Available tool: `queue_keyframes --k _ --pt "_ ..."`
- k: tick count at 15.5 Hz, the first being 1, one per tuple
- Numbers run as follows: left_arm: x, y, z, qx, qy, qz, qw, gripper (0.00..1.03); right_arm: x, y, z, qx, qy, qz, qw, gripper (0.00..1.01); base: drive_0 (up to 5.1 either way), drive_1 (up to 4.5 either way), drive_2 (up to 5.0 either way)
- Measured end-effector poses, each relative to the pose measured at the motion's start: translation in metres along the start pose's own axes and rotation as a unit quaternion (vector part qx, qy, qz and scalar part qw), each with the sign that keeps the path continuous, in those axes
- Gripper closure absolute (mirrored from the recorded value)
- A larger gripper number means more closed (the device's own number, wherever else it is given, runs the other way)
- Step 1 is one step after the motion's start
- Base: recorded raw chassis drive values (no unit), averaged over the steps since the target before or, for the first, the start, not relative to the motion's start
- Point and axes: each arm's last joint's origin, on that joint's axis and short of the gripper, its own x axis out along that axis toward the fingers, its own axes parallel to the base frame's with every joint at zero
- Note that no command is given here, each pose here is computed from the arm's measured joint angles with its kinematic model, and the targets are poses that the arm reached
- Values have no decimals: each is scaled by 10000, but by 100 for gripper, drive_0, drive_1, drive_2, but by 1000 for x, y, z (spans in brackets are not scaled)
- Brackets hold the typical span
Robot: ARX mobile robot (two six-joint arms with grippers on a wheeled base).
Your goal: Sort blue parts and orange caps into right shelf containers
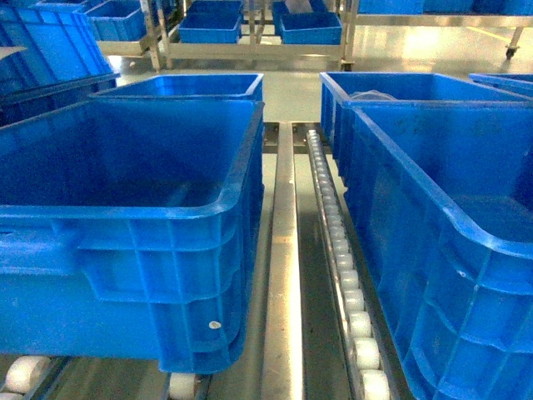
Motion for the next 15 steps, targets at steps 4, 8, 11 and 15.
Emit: queue_keyframes --k 4,8,11,15 --pt "0 0 0 0 0 0 10000 62 0 0 0 -2 4 -2 10000 58 0 0 0" --pt "0 0 0 0 2 0 10000 62 0 0 0 0 6 -2 10000 58 0 0 0" --pt "0 0 0 0 2 0 10000 62 0 0 0 -2 6 -2 10000 58 0 0 0" --pt "0 0 0 0 2 0 10000 62 0 0 0 0 6 -2 10000 58 0 0 0"
